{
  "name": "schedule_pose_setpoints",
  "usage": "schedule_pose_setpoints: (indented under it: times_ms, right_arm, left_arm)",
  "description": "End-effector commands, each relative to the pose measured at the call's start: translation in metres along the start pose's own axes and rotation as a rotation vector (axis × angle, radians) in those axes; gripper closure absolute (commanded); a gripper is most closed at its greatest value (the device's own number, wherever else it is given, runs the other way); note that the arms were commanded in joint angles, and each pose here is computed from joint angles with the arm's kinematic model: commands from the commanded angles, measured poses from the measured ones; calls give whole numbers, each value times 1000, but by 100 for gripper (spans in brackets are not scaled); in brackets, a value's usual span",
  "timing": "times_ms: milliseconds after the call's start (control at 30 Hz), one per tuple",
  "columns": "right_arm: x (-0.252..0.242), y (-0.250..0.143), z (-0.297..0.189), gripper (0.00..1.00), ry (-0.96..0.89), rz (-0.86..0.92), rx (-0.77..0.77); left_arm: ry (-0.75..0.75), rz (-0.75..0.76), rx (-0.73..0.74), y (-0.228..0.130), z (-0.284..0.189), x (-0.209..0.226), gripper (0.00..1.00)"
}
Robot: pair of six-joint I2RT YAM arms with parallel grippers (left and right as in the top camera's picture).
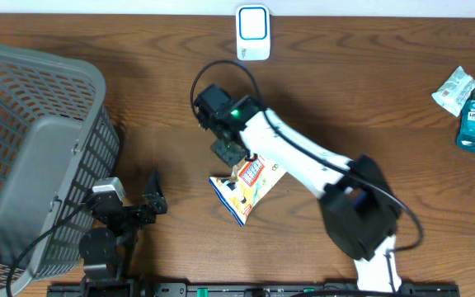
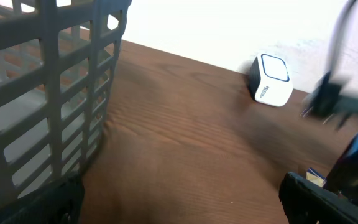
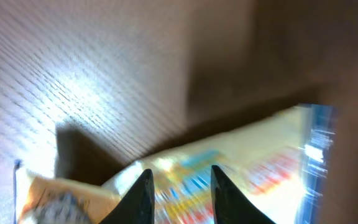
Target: Scan the item barcode
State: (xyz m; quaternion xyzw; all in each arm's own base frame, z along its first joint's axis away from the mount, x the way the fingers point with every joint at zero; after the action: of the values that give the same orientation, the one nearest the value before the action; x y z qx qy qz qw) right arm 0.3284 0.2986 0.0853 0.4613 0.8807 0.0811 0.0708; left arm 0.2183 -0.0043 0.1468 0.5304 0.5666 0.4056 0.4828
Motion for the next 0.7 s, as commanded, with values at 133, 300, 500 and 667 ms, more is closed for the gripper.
schedule_pose_setpoints:
  times_ms: [133,300,500,667]
  right_arm:
    - [22,-1,-144,82,274,112,-236]
    - [32,-29,-128,89,284,111,-96]
    - [34,-64,-41,88,235,196,100]
    - [18,-80,20,92,134,228,181]
  left_arm:
    - [-11,-3,41,-13,2,-1,0]
    - [-10,-3,41,-13,2,-1,0]
    - [-10,-3,41,-13,2,-1,0]
    - [-10,-3,41,-13,2,-1,0]
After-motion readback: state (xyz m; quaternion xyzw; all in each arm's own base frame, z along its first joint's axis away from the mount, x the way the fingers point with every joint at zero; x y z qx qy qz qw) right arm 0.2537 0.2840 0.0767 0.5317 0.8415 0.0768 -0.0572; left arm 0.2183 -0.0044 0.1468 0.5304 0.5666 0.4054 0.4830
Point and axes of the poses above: each gripper's point midway between its finger pads, its own z axis out along the fingers, its own x axis along the line the jaws close on, y = z × x, the point moved 2 cm from there along -z, back along the fingers, and after that the axes turned 10 degrees about z, right-handed, at the moved point
